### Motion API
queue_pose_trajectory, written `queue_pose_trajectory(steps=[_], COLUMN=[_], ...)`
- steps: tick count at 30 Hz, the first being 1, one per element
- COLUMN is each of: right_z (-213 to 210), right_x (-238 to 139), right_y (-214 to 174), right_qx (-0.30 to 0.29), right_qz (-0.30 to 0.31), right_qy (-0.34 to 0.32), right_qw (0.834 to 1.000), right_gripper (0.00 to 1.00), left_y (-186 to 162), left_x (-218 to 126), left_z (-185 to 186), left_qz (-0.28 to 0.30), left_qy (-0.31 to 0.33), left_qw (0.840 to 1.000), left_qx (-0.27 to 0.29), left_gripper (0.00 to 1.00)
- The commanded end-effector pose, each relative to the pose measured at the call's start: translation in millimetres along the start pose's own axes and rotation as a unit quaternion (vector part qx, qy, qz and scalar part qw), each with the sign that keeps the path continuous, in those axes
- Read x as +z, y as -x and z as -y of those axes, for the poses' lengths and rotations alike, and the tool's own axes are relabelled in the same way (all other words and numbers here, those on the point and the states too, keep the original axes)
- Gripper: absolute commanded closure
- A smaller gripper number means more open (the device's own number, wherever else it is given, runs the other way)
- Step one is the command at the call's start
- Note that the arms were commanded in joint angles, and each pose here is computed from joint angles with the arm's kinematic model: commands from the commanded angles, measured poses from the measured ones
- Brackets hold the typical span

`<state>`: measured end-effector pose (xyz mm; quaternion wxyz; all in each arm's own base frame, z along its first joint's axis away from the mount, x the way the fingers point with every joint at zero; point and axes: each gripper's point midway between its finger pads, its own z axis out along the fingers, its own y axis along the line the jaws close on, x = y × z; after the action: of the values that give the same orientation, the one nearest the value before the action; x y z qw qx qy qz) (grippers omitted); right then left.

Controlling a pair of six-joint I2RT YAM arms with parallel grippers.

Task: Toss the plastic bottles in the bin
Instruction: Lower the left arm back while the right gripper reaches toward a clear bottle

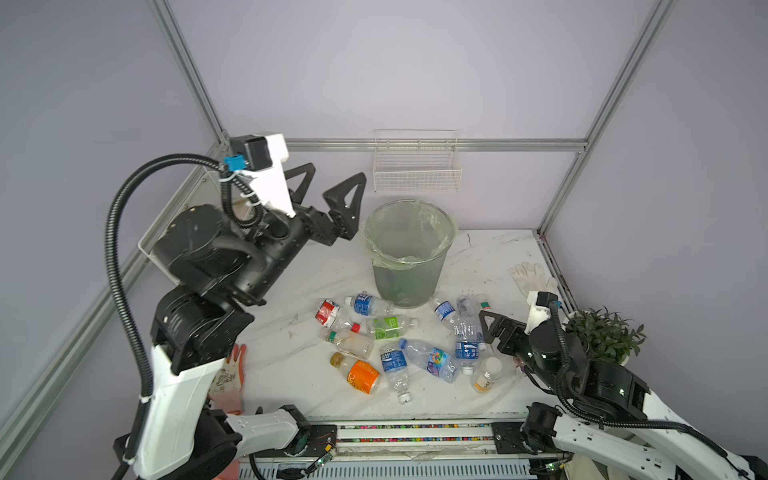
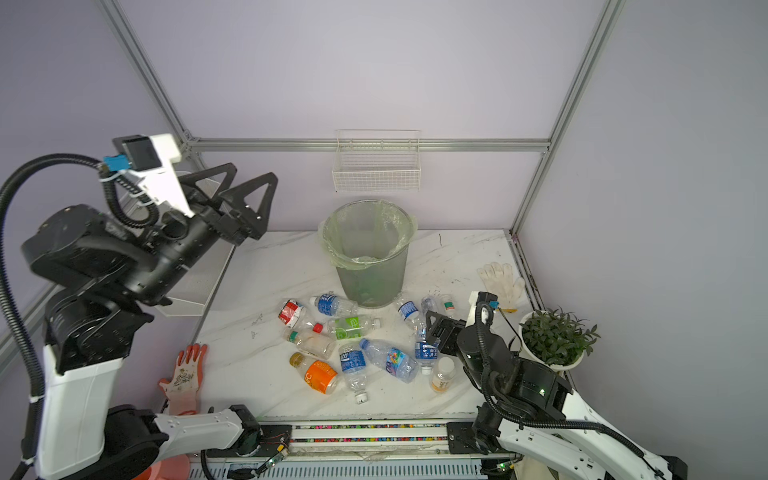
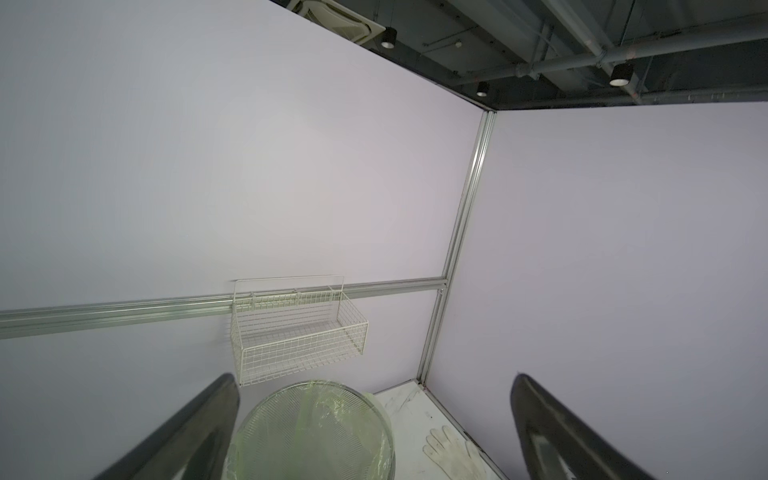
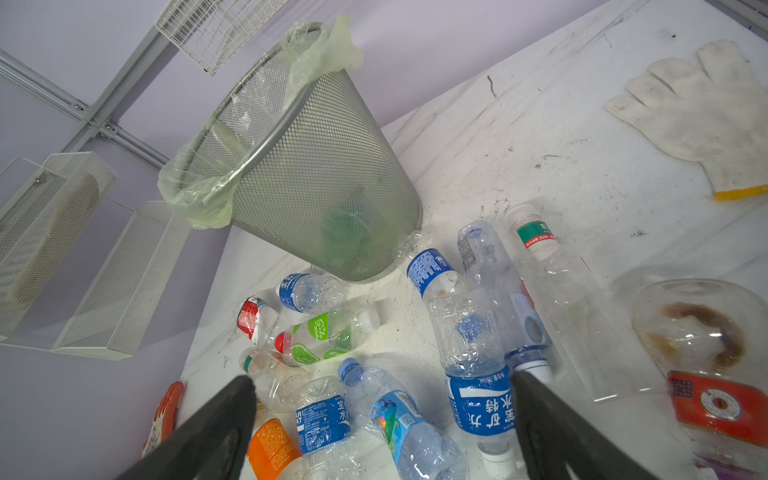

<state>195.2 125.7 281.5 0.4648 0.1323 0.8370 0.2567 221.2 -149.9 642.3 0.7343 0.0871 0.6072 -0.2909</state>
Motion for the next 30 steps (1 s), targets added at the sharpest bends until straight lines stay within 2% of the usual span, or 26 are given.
queue_pose_trajectory(steps=[1,5,11,15,21,26,30], right_z=[8.2,22.0,33.9,34.4,47.5,70.1,74.3], right_x=[-1.7,2.1,12.5,18.2,14.7,3.1,4.7], right_y=[-4.6,-15.9,-37.0,-43.2,-51.5,-58.4,-72.8], right_qx=[0.009,0.019,0.016,0.013,0.014,0.009,0.009], right_qz=[-0.017,-0.034,-0.065,-0.075,-0.091,-0.111,-0.137], right_qy=[-0.028,-0.063,-0.097,-0.108,-0.135,-0.188,-0.187], right_qw=[0.999,0.997,0.993,0.991,0.987,0.976,0.973], right_gripper=[0.03,0.03,0.03,0.03,0.03,0.03,0.06], left_y=[-67.3,-110.6,-188.0,-223.7,-256.0,-266.9,-274.8], left_x=[6.5,-37.3,-87.5,-108.1,-121.3,-128.8,-136.5], left_z=[-7.4,-14.4,-46.0,-56.2,-55.7,-57.1,-58.8], left_qz=[-0.071,-0.088,-0.137,-0.166,-0.222,-0.229,-0.234], left_qy=[0.007,-0.015,0.027,0.041,0.041,0.042,0.043], left_qw=[0.997,0.995,0.985,0.976,0.962,0.957,0.954], left_qx=[-0.017,-0.042,-0.105,-0.134,-0.155,-0.171,-0.181], left_gripper=[0.0,0.0,0.0,0.0,0.0,0.0,0.0])
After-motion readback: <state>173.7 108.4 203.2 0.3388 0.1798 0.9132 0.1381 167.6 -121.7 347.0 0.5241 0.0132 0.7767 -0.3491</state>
